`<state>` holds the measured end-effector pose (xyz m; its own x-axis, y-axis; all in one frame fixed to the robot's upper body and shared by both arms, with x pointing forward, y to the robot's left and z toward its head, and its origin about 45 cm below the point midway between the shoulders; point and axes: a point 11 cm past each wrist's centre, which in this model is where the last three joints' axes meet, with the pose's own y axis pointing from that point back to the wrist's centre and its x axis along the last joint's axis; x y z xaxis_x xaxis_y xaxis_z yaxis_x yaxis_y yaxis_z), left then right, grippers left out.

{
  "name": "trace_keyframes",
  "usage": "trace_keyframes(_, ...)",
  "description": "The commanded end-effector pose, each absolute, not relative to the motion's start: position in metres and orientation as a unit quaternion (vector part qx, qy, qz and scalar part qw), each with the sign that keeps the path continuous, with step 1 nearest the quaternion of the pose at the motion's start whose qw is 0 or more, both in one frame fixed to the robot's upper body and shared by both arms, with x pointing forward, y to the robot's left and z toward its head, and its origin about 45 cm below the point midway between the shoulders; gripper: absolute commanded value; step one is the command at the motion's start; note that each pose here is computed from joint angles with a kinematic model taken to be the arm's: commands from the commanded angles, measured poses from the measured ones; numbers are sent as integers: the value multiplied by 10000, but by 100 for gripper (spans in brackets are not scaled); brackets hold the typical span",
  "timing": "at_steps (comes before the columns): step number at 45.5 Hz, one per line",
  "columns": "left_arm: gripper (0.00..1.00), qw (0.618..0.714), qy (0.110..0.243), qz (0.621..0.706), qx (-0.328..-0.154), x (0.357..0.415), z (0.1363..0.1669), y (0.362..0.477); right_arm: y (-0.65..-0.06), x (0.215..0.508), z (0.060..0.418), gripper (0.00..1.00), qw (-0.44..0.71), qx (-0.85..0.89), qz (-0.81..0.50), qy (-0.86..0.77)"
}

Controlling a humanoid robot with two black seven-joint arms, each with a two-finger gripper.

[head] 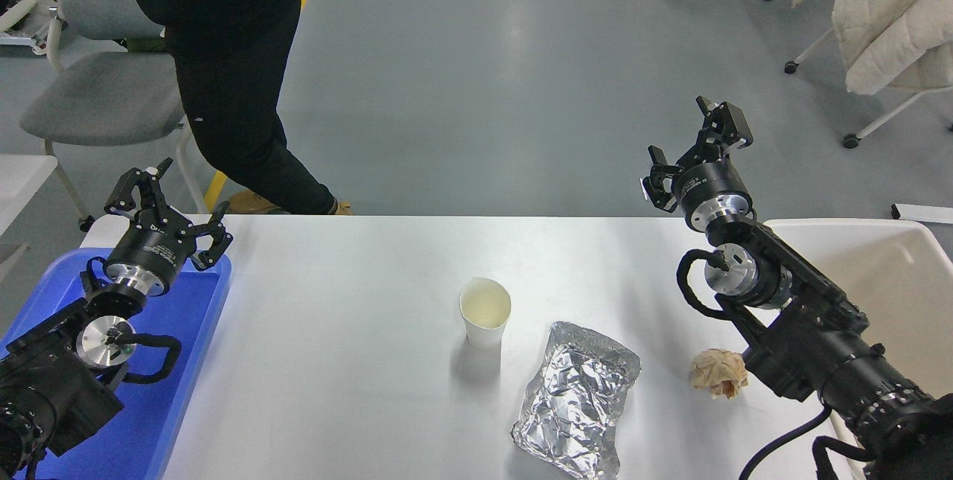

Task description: Clean the table surface

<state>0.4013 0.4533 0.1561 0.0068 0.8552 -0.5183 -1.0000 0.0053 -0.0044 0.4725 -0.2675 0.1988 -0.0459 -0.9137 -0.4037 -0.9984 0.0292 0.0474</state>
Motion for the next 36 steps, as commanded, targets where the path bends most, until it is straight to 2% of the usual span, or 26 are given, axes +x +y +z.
trace_keyframes(1,100,6833,1888,6787,-1920,4018,1568,4532,-2629,4720,1968,100,1248,-6847,1579,7004)
trace_keyframes(2,100,6830,1893,6789,-1916,4013,1562,4534,-2633,4712,1953,100,1239,-6842,1589,7009)
trace_keyframes(9,100,6839,1894,6780,-1918,4018,1567,4530,-2680,4616,1795,100,1190,-6754,1736,7068)
trace_keyframes(19,100,6837,1889,6781,-1924,4018,1569,4531,-2585,4607,1930,100,1069,-7207,1396,6706)
trace_keyframes(23,100,6833,1888,6787,-1920,4018,1568,4532,-2676,4567,1917,100,556,-7452,942,6578)
trace_keyframes(36,100,6837,1889,6781,-1924,4018,1569,4531,-2402,4279,1926,100,-1546,-8452,-858,5044)
